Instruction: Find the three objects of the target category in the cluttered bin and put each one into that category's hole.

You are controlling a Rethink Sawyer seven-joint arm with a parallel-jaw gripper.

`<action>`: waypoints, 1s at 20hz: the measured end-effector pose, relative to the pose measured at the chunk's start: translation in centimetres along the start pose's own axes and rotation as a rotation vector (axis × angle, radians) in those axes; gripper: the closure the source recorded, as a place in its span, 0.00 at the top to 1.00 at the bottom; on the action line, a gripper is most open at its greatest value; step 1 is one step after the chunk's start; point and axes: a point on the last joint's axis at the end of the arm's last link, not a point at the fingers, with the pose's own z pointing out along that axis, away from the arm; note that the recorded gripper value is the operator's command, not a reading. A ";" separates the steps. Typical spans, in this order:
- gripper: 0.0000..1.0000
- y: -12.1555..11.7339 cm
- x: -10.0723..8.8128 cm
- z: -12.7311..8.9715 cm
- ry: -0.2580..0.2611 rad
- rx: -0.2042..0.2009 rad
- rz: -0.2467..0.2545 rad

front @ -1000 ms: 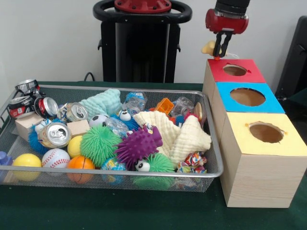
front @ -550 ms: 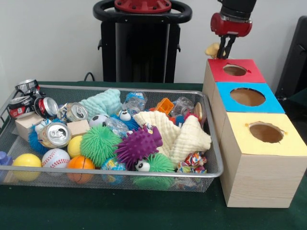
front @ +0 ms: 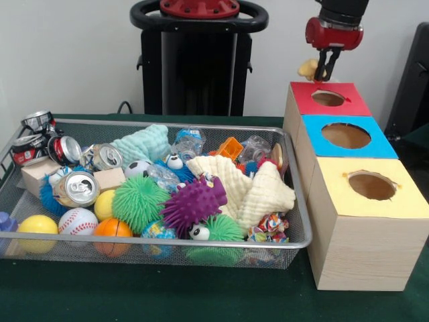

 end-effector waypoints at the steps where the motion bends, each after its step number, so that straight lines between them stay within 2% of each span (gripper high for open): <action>1: 0.00 0.3 0.0 -0.1 -0.002 -0.002 0.000; 7: 0.00 1.3 -0.3 -1.3 -0.014 -0.011 0.004; 13: 0.00 1.1 -0.8 -2.1 -0.031 -0.015 0.015; 17: 0.00 0.8 -1.2 -3.7 -0.041 -0.019 0.022; 20: 0.00 0.4 -1.2 -5.5 -0.026 -0.022 0.037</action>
